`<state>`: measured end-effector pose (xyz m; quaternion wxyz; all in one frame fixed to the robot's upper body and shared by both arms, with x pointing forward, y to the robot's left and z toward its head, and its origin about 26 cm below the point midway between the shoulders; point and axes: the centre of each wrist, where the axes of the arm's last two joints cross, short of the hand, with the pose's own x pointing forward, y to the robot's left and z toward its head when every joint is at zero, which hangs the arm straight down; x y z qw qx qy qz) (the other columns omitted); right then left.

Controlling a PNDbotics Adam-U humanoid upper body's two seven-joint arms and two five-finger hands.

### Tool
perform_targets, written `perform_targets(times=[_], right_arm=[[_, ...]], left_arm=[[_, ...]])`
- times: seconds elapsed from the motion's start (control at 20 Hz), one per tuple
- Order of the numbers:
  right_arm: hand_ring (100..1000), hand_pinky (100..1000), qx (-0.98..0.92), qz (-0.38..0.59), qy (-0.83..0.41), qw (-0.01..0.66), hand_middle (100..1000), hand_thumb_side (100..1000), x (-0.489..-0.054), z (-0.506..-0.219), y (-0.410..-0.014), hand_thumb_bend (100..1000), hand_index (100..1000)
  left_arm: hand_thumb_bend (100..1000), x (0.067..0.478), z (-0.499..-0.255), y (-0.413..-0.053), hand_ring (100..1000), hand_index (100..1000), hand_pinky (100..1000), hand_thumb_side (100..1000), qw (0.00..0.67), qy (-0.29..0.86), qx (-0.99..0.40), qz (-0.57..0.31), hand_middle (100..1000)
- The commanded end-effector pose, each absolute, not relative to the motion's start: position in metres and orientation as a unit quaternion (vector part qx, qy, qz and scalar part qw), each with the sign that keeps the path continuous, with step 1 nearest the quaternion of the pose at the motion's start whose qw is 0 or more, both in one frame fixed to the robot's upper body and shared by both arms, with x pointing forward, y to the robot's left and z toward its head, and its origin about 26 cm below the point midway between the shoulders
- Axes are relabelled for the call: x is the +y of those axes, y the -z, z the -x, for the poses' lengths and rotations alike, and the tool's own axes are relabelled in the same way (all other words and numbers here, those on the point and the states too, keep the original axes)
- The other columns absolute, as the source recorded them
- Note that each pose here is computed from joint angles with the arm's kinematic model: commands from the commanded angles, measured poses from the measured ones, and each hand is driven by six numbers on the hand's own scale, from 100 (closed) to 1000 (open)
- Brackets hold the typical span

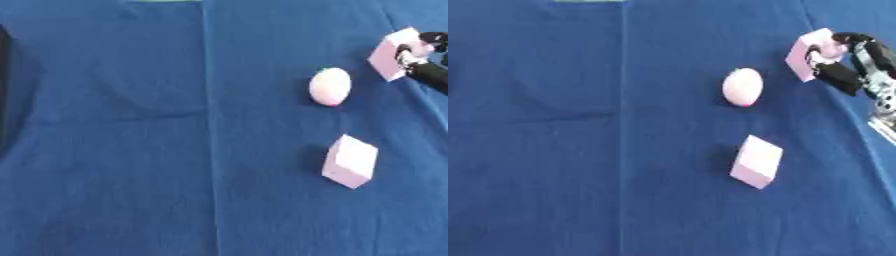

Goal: Pick up the objects with one hand, pass them to the other hand, and then place them into the box on the other side of the table.

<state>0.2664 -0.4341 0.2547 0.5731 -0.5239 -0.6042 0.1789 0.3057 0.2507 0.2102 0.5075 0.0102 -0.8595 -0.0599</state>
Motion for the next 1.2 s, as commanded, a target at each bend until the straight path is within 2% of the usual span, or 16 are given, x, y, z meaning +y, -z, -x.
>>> perform_targets(times=[0.05, 0.25, 0.45, 0.5, 0.6, 0.9, 1.2], right_arm=[[923, 870, -0.609, 0.529, -0.186, 0.561, 907, 817, -0.4326, -0.2662, -0.2631, 172, 919], [903, 865, -0.610, 0.530, -0.189, 0.558, 900, 760, -0.4323, -0.2665, -0.2618, 189, 904], [903, 865, -0.610, 0.530, -0.191, 0.557, 900, 760, -0.4325, -0.2667, -0.2612, 189, 904], [871, 849, -0.610, 0.530, -0.191, 0.557, 895, 708, -0.4323, -0.2668, -0.2610, 203, 872], [861, 842, -0.612, 0.527, -0.195, 0.556, 896, 677, -0.4314, -0.2673, -0.2598, 210, 872], [830, 817, -0.615, 0.525, -0.194, 0.556, 887, 681, -0.4317, -0.2685, -0.2576, 227, 853], [790, 788, -0.616, 0.533, -0.182, 0.551, 855, 626, -0.4321, -0.2696, -0.2564, 243, 813]], left_arm=[[158, 0.2535, -0.3022, -0.2176, 791, 807, 941, 916, 0.496, 0.069, -0.865, -0.019, 810], [157, 0.2530, -0.3022, -0.2175, 791, 807, 941, 916, 0.496, 0.070, -0.865, -0.018, 811], [157, 0.2529, -0.3022, -0.2174, 791, 807, 941, 916, 0.496, 0.070, -0.865, -0.018, 811], [157, 0.2528, -0.3022, -0.2173, 791, 806, 942, 917, 0.497, 0.070, -0.865, -0.018, 811], [156, 0.2522, -0.3021, -0.2170, 791, 806, 943, 917, 0.497, 0.071, -0.865, -0.016, 811], [154, 0.2516, -0.3018, -0.2167, 792, 806, 944, 917, 0.498, 0.072, -0.864, -0.015, 811], [154, 0.2510, -0.3017, -0.2165, 792, 805, 945, 918, 0.498, 0.072, -0.864, -0.013, 811]])
